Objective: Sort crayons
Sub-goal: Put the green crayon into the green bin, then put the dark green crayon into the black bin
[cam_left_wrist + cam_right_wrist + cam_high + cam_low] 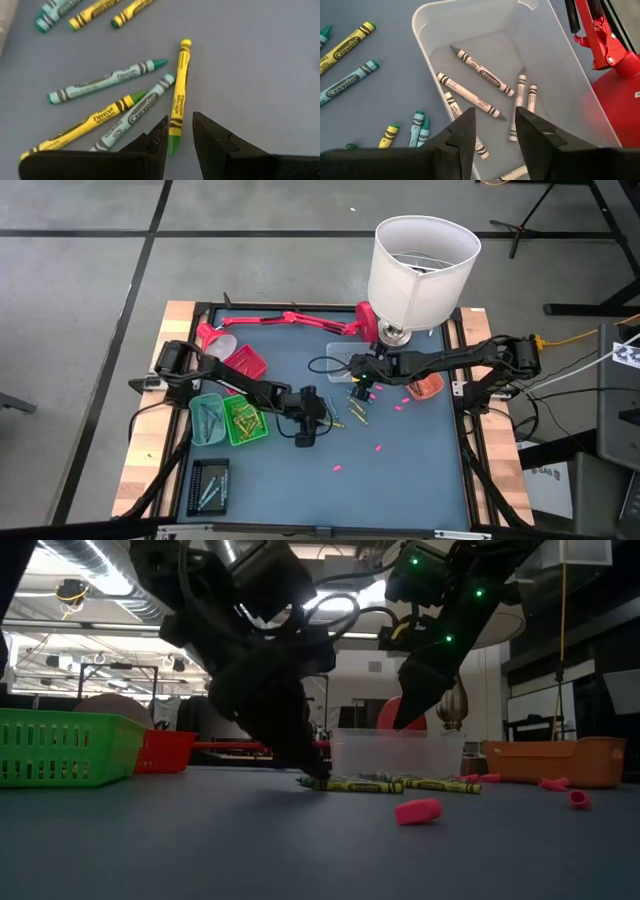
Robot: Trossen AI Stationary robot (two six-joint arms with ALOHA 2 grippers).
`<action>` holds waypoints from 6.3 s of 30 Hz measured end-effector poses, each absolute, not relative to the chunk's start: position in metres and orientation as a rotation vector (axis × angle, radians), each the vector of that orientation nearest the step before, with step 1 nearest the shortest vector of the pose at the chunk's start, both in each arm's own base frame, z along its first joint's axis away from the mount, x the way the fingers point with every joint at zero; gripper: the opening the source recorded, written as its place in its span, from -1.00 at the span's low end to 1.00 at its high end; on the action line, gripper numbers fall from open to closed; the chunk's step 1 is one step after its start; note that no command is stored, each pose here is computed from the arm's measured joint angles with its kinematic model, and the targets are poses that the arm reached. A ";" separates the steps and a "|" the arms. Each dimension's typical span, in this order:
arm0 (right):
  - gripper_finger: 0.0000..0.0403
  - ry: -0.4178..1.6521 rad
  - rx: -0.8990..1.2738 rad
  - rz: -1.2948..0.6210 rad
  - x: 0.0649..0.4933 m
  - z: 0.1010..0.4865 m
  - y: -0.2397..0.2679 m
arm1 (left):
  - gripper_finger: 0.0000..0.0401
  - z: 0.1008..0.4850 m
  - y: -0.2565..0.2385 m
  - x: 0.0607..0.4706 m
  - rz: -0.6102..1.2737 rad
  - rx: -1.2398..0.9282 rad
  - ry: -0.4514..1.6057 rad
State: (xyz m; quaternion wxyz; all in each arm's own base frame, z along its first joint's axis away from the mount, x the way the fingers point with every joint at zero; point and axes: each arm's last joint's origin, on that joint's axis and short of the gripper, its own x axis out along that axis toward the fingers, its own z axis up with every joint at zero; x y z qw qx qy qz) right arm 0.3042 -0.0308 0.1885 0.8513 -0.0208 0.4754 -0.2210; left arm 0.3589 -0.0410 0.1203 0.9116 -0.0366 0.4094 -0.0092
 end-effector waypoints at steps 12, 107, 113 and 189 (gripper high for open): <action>-0.33 1.005 -0.044 -0.465 0.304 0.188 -0.031 | -0.65 0.107 -0.041 0.360 -0.016 -0.074 0.881; -0.33 0.535 0.200 -0.314 0.320 0.187 0.099 | -0.53 0.222 -0.064 0.181 0.226 -0.018 1.504; -0.33 0.548 0.215 -0.379 0.330 0.168 0.091 | -0.45 0.222 -0.064 0.182 0.224 -0.023 1.492; -0.88 0.642 0.300 -0.422 0.348 0.117 0.077 | -0.51 0.240 -0.084 0.234 -0.009 -0.140 0.932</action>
